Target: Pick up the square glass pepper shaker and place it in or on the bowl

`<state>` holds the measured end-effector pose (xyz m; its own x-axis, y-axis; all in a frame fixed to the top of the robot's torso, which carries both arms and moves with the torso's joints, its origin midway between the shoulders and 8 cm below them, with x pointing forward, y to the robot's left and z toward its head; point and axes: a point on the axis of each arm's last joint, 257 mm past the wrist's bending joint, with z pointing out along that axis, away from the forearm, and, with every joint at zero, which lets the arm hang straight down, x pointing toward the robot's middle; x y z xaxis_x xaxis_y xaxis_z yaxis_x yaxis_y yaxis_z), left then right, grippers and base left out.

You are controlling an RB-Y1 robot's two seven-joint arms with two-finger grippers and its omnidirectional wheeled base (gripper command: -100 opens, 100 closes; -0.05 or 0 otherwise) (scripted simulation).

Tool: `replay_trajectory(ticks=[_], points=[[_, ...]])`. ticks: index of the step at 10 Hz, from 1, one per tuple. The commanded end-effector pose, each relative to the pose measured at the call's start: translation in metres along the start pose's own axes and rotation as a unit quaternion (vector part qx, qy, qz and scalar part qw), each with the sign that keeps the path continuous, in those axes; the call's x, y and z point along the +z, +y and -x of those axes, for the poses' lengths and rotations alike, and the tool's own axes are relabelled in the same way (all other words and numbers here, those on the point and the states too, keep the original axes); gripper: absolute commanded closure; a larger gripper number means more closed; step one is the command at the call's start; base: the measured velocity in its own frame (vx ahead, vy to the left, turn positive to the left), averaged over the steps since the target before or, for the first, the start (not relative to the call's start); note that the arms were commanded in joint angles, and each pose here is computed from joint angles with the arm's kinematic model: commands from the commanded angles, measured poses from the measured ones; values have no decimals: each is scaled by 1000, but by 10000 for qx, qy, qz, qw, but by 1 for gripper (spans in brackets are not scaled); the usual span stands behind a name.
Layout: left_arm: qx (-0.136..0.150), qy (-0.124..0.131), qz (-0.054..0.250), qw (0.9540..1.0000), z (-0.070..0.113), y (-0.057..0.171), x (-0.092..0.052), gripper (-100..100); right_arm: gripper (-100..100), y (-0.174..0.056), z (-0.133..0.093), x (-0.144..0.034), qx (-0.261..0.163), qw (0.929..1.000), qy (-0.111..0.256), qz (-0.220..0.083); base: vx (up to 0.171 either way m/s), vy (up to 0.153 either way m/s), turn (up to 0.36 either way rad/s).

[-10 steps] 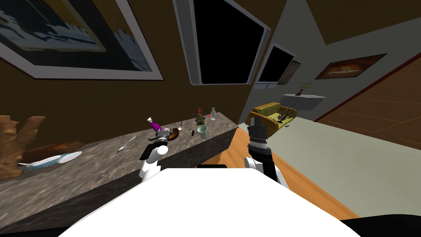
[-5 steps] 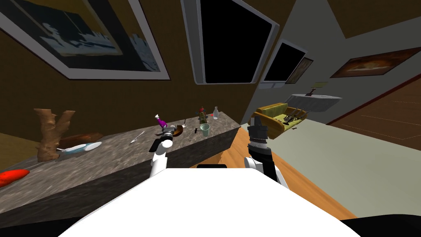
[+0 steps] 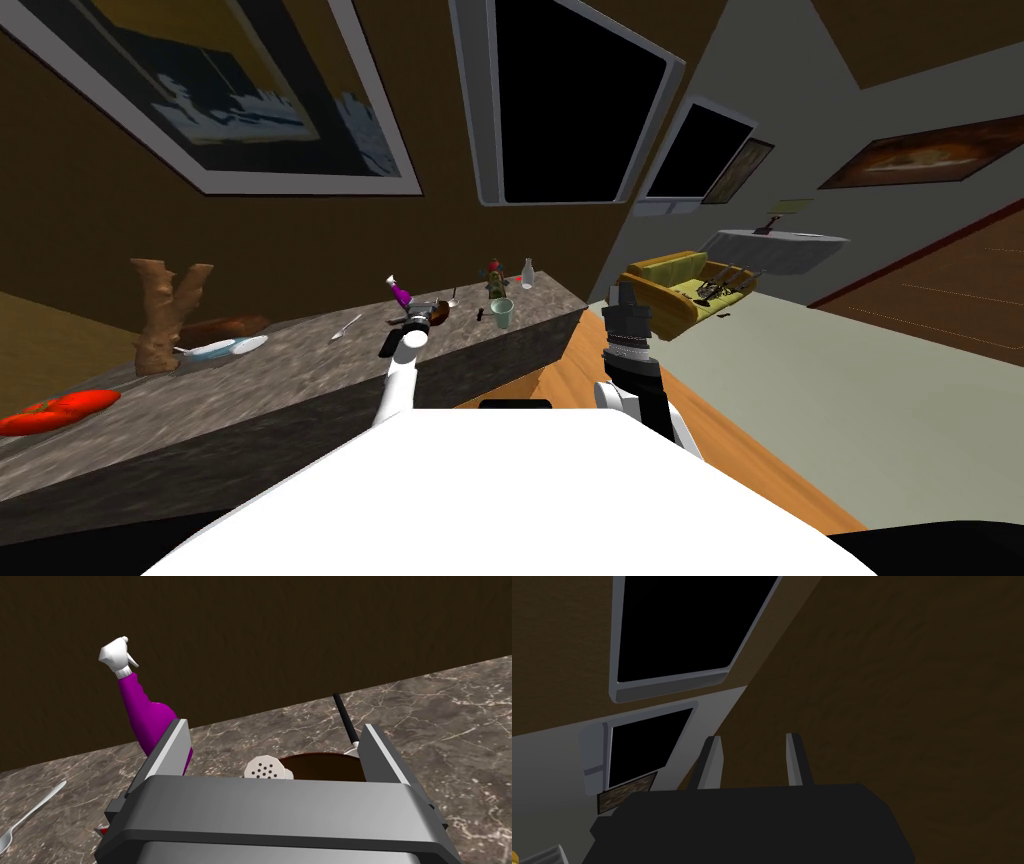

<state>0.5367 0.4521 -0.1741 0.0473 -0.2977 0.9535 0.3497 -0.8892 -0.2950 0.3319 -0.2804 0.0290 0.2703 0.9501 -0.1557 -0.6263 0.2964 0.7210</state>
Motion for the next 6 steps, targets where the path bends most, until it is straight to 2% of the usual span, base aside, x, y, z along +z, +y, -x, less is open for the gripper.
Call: replay_trajectory(ticks=[1, 2, 3, 4, 6], points=[[23, -93, 45, 9999, 9, 5, 2, -100, 0, 0, 0, 0, 0, 10000, 0, 0, -12, 4, -17], [-28, 41, 75, 10000, -6, 16, 15, -100, 0, 0, 0, 0, 0, 10000, 0, 0, -53, 13, 168], [-134, 18, 138, 9998, -6, 26, 22, -100, 0, 0, 0, 0, -1, 10000, 0, 0, -56, 8, 108], [-29, -31, 168, 9998, -2, 30, 24, -100, 0, 0, 0, 0, 0, 10000, 0, 0, -36, 1, -4], [-165, 37, 230, 9996, -13, 45, 38, -100, 0, 0, 0, 0, 0, 10000, 0, 0, -77, 10, 124]])
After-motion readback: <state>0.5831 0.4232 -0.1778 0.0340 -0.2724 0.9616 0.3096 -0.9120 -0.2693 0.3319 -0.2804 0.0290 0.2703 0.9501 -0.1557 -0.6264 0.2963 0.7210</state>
